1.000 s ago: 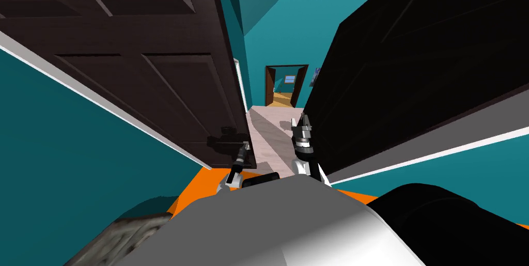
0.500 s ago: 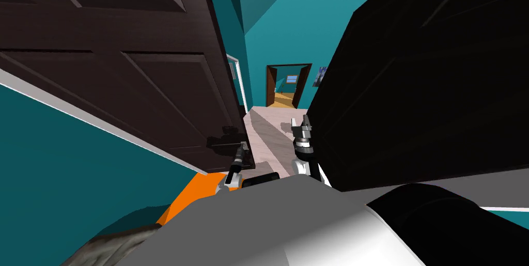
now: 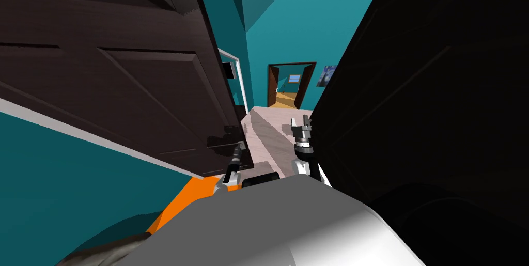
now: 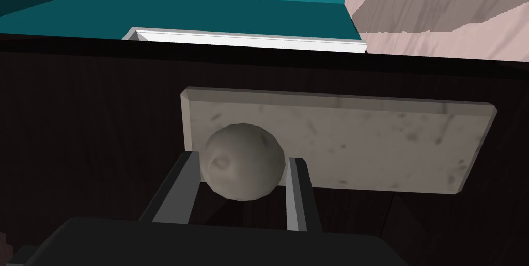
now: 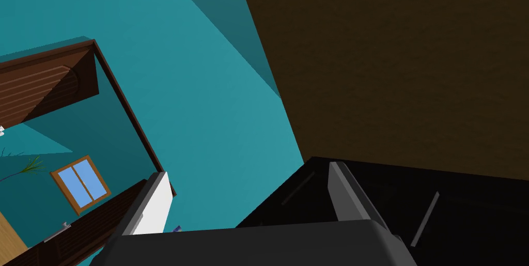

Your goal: Push the door open

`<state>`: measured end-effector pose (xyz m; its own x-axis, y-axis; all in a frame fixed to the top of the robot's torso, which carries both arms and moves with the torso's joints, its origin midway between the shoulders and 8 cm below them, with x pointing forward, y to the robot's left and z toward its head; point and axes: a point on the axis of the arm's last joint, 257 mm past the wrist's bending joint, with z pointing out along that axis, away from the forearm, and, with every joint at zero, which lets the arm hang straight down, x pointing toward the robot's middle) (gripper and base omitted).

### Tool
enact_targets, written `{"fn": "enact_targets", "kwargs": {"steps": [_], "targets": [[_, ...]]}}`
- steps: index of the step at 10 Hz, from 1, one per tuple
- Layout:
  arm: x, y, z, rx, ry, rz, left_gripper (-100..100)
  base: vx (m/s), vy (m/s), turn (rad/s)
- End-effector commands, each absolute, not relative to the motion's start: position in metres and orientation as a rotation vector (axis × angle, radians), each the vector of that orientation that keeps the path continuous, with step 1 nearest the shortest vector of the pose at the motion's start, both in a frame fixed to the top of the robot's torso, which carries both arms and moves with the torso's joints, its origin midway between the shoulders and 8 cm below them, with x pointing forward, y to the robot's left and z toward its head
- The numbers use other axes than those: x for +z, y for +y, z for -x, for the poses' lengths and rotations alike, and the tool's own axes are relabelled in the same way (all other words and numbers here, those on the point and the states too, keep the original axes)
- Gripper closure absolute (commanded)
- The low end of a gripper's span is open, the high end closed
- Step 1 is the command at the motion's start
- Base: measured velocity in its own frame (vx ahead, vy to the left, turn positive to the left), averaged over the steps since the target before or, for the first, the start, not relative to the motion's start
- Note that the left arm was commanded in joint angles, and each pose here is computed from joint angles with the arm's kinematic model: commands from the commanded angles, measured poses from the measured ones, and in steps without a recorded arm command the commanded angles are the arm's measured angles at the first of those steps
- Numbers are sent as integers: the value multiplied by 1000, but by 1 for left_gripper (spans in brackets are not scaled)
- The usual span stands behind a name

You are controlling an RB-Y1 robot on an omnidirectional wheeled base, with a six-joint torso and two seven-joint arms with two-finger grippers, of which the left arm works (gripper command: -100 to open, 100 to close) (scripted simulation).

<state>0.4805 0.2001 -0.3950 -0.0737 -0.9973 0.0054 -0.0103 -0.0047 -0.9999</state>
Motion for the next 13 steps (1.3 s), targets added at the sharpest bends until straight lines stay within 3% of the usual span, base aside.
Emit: {"fn": "enact_targets", "kwargs": {"steps": [1,13], "targets": [[-392,223,-484,-1232,1231,1190,100,210,-125,64],[-391,277,-486,-1129,1129,1259,100,147,-94,51]]}}
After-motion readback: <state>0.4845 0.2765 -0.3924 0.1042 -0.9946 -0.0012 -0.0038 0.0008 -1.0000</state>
